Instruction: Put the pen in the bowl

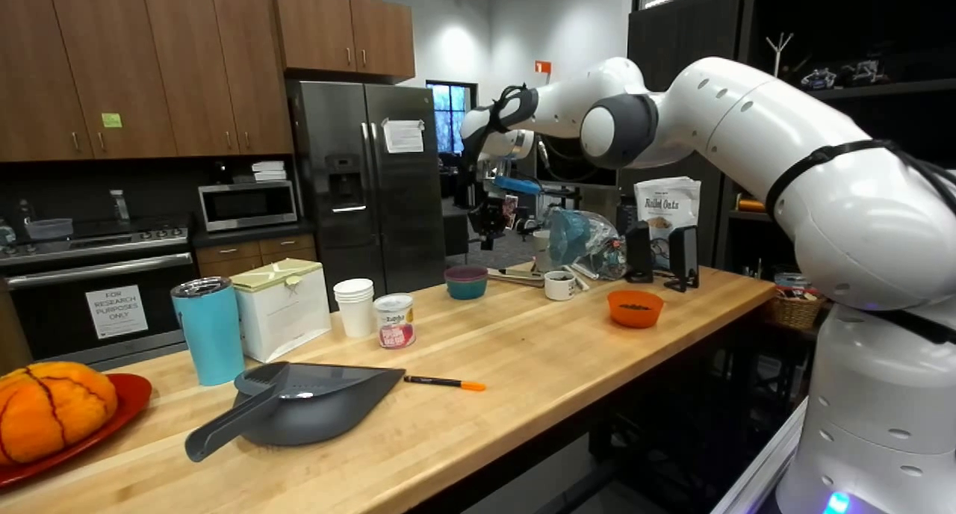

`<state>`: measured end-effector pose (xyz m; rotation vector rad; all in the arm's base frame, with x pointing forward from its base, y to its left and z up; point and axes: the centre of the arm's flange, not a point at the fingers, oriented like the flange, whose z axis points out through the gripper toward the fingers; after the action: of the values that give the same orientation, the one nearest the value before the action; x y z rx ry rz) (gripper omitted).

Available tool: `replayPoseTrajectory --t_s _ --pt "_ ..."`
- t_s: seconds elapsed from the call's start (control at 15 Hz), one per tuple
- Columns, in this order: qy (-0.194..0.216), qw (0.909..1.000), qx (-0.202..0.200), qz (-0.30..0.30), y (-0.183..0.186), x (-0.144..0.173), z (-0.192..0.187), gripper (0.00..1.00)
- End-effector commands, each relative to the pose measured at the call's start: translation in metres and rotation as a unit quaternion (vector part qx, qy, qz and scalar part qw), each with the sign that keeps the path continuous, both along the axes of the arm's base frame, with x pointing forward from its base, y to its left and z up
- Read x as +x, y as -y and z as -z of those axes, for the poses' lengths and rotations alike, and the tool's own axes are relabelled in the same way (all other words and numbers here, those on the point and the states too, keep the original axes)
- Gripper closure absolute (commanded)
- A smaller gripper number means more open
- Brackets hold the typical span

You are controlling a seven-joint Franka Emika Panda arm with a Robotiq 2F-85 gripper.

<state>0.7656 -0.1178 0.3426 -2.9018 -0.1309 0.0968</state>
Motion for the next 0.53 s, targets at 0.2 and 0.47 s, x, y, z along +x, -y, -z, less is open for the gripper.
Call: replayPoseTrajectory --t_s 0.2,0.47 --pt "0.005 1.0 -0.001 0.0 -0.0032 0.0018 -0.0036 0.86" --pt "0.006 1.0 0.003 0.003 0.003 0.0012 -0.0009 0.96"
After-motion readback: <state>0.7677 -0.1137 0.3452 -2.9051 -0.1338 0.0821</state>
